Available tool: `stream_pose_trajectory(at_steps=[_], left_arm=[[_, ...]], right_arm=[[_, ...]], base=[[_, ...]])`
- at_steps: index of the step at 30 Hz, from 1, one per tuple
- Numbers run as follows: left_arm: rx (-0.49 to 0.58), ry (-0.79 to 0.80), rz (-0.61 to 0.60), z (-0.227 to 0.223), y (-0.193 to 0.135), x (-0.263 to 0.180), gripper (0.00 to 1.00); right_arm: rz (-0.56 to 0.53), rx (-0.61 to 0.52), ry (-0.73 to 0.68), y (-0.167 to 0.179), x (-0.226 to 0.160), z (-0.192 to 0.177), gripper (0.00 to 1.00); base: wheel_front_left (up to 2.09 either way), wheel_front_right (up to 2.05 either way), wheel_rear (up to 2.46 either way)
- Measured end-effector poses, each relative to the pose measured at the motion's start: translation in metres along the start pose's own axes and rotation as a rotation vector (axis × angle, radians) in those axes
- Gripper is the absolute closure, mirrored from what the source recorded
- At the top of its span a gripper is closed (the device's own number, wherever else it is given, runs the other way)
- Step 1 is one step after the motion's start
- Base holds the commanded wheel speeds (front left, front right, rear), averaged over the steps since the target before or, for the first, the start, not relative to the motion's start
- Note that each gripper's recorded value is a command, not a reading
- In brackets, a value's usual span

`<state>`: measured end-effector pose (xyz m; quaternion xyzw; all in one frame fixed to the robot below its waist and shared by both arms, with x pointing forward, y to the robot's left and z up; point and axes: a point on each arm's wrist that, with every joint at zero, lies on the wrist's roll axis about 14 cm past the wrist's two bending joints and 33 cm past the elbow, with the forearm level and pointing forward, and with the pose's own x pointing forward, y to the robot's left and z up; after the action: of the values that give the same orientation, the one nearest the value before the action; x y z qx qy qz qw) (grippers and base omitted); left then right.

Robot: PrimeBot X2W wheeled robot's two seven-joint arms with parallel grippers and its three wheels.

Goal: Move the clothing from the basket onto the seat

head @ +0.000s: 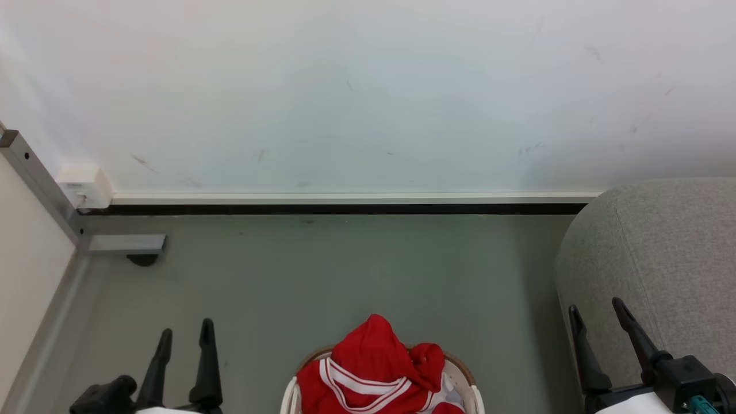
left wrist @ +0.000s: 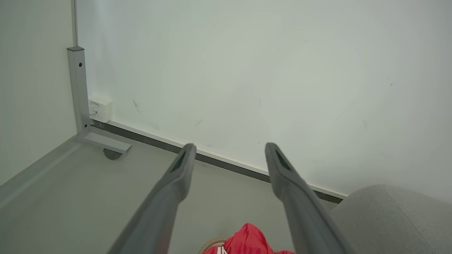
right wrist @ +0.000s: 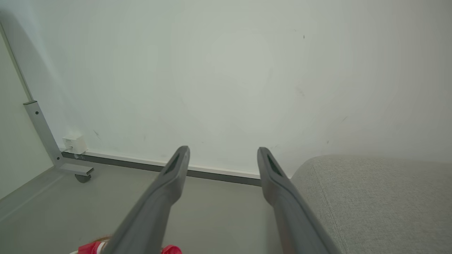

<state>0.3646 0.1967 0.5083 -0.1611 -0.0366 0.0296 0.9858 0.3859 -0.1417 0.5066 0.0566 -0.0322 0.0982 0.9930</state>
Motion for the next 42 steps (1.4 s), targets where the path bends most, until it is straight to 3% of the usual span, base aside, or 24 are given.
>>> stream_pose_trajectory(at_steps=[28, 42], left_arm=[[0.16, 0.013, -0.079, -0.012, -0.011, -0.001, 0.0], [0.163, 0.037, -0.083, -0.02, -0.01, 0.002, 0.0]], right_arm=[[-0.003, -0.148, 0.038, -0.001, -0.001, -0.009, 0.0], [-0.015, -0.133, 0.039, -0.005, 0.004, -0.011, 0.0]], base=[[0.0, 0.0, 0.0], [0.0, 0.0, 0.0]])
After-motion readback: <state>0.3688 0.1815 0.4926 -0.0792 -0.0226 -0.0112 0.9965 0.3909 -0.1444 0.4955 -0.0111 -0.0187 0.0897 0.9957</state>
